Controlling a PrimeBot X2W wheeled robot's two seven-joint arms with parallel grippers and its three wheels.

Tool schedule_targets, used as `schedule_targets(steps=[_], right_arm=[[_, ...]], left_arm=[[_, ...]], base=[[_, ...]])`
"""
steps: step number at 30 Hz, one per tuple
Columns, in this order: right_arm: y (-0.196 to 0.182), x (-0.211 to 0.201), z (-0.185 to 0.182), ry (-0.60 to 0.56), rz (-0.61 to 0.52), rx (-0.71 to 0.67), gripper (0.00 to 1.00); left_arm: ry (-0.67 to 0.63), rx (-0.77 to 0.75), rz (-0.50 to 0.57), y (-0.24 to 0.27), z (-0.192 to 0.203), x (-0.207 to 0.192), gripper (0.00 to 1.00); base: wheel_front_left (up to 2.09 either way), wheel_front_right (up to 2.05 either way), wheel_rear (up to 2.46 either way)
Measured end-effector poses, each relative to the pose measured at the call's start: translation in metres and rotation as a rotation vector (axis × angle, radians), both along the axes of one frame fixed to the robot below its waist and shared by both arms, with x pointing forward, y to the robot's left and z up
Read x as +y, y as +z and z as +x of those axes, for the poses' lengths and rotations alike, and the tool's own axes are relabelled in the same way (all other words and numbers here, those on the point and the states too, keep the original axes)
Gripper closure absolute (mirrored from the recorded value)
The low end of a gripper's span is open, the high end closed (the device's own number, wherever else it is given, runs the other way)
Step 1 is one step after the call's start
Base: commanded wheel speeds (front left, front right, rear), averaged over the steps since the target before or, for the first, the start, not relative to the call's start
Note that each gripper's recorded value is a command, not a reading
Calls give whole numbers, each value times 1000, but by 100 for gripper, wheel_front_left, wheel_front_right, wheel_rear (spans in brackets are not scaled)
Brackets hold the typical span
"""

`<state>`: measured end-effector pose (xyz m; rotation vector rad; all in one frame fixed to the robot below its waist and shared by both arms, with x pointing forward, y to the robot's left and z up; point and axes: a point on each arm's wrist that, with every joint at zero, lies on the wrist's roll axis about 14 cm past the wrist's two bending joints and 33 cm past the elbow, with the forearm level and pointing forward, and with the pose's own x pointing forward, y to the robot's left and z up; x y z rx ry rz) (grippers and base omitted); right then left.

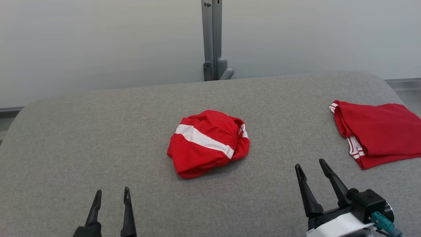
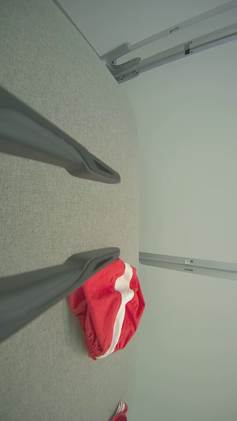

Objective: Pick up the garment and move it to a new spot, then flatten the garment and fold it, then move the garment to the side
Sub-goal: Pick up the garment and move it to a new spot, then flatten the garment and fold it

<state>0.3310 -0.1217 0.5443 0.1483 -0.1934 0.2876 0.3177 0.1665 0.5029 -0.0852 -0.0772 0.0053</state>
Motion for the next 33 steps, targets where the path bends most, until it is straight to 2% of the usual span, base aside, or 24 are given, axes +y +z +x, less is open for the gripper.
schedule_targets(steps=[33], right_arm=[[-6, -2, -2, -7, 1, 17, 0]], left_arm=[[-3, 6, -5, -3, -6, -2, 0]], base=[[0, 0, 0]])
